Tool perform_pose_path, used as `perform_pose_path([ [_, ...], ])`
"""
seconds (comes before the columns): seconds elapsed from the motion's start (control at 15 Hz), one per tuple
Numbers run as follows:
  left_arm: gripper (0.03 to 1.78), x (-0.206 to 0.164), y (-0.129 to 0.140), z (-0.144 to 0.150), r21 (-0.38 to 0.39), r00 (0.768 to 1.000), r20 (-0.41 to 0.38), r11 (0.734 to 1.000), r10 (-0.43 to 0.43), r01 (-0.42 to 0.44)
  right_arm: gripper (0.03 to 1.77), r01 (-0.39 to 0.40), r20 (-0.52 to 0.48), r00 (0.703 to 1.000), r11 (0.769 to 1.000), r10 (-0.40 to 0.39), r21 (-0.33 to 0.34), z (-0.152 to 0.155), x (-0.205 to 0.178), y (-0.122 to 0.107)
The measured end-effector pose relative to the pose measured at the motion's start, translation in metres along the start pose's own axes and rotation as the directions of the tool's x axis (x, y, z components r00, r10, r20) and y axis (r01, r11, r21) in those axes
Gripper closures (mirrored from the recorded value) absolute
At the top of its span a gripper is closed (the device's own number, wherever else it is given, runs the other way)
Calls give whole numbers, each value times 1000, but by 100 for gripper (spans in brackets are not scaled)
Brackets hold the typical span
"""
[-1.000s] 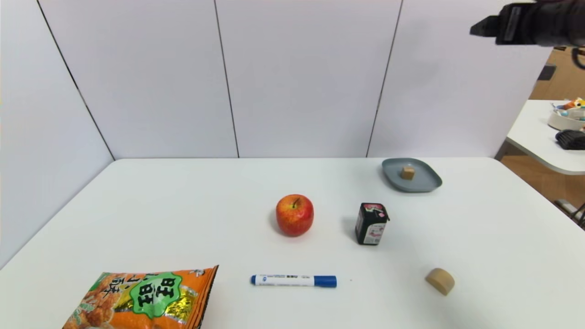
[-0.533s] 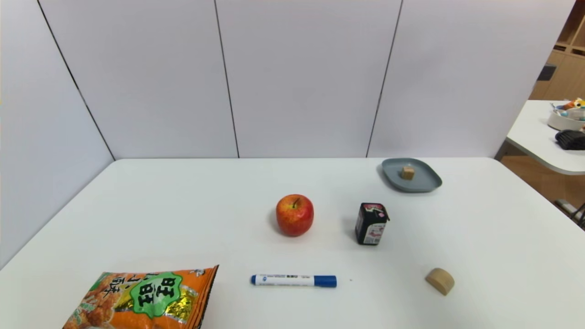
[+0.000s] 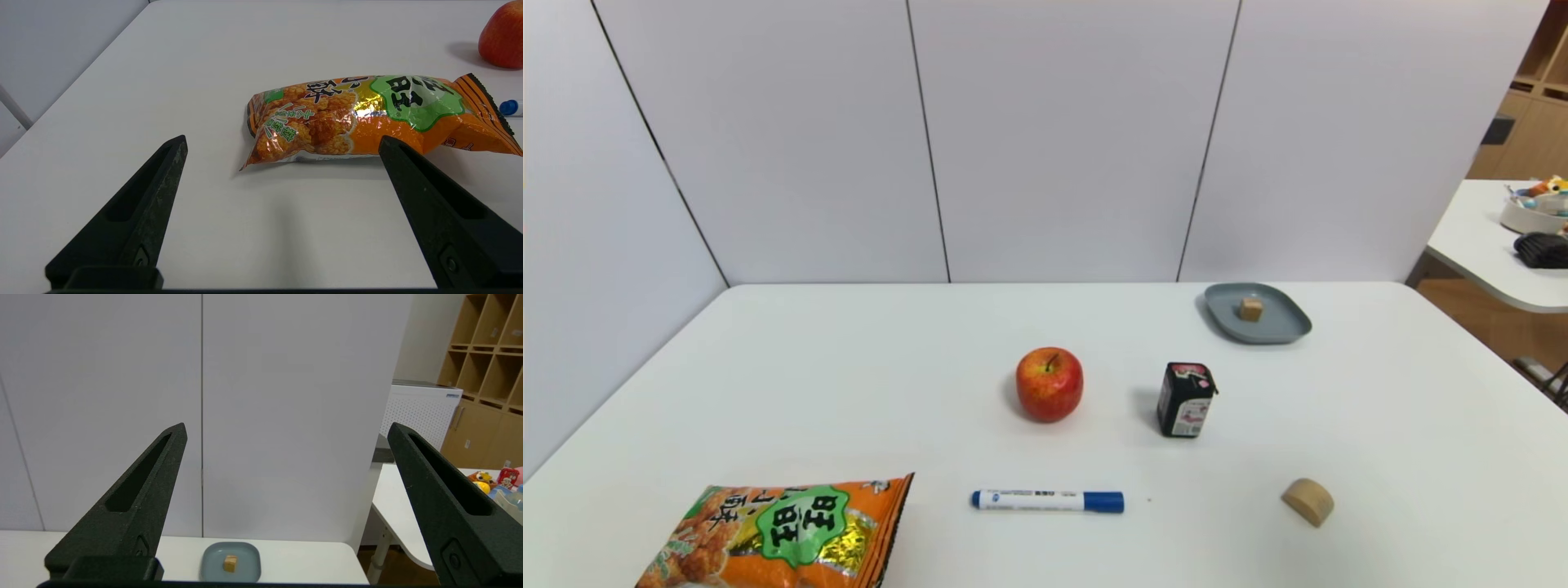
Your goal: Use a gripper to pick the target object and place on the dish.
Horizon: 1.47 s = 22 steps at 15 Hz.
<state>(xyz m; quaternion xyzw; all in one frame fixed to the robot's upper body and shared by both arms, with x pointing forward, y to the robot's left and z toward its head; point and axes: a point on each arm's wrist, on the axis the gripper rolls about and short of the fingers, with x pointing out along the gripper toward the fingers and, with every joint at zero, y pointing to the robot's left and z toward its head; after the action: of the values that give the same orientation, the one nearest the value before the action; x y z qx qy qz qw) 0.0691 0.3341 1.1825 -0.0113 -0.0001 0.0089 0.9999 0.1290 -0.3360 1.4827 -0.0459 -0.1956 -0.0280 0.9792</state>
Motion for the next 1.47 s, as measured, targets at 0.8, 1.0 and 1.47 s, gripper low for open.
perform_pose_path([
  [0.8, 12, 0, 0, 0, 0, 1000, 0, 1000, 0, 0, 10, -103, -21, 994, 995, 103, -3, -136, -151, 9],
  [1.0, 12, 0, 0, 0, 0, 1000, 0, 1000, 0, 0, 10, -109, -73, 991, 994, 109, 0, -174, -161, 13],
  [1.47, 12, 0, 0, 0, 0, 1000, 0, 1000, 0, 0, 10, -103, -300, 948, 995, 103, 14, -244, -168, 19],
])
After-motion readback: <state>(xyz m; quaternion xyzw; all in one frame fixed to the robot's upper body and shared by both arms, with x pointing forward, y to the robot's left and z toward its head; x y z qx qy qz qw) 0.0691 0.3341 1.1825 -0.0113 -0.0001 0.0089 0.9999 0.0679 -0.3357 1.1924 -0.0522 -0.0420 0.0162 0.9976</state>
